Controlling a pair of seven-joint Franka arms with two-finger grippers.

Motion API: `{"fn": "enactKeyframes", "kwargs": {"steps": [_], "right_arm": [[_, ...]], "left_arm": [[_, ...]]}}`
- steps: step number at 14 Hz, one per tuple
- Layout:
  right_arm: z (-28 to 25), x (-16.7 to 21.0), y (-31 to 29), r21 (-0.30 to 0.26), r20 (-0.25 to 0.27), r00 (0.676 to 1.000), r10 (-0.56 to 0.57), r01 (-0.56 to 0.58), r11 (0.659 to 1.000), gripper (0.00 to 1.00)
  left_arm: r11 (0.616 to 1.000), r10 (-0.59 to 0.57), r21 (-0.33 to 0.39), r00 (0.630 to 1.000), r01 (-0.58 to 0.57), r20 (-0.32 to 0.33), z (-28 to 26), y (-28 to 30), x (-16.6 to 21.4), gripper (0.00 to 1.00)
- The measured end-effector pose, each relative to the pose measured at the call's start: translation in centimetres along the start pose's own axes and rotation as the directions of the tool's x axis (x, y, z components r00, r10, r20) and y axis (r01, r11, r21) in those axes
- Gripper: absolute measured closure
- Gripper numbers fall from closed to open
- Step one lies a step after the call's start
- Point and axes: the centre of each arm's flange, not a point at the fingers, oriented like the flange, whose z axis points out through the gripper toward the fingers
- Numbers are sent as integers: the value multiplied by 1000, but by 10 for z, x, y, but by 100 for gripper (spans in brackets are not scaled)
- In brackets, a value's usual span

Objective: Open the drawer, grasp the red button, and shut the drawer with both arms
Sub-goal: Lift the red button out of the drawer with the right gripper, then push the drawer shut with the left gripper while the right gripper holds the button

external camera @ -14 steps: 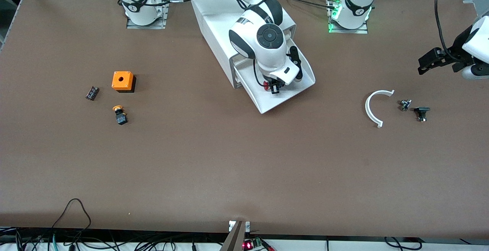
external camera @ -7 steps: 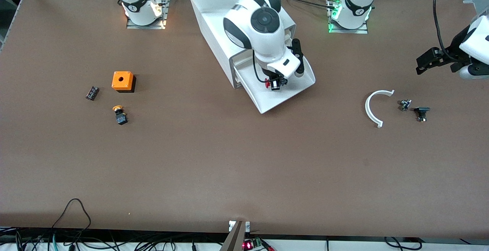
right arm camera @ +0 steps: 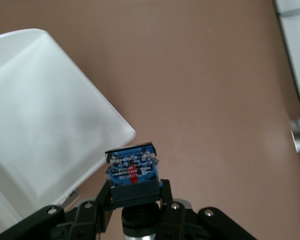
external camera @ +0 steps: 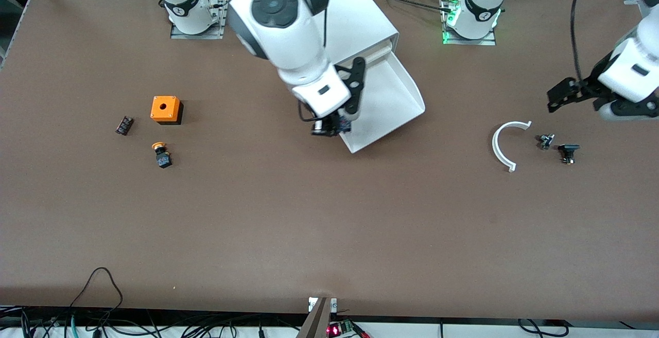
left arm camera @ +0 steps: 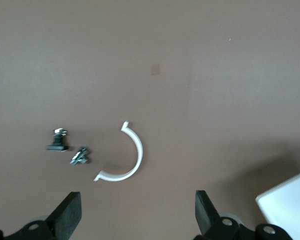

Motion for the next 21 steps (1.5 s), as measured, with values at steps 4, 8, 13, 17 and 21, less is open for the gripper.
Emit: {"fn": "enactKeyframes", "kwargs": {"steps": [4,8,13,17,21], "right_arm": [[13,-48,29,-14,57,958,280,-279,960,59],[23,-105,54,-78,100,771,628,-624,778,59],[40,-185,85,-136,151,517,843,-834,535,59],[68,-243,95,-220,200,381,902,-880,421,59],[125,-310,95,-266,201,336,920,-885,382,59]], "left_arm": [[987,-162,-25,987,162,0,88,79,25,0],[950,-305,-84,952,302,-23,180,157,14,0],[913,-393,-119,919,390,-6,259,221,-24,0],[932,-350,-89,936,351,30,278,250,-56,0],[959,-264,-86,963,268,62,282,288,-101,0]]}}
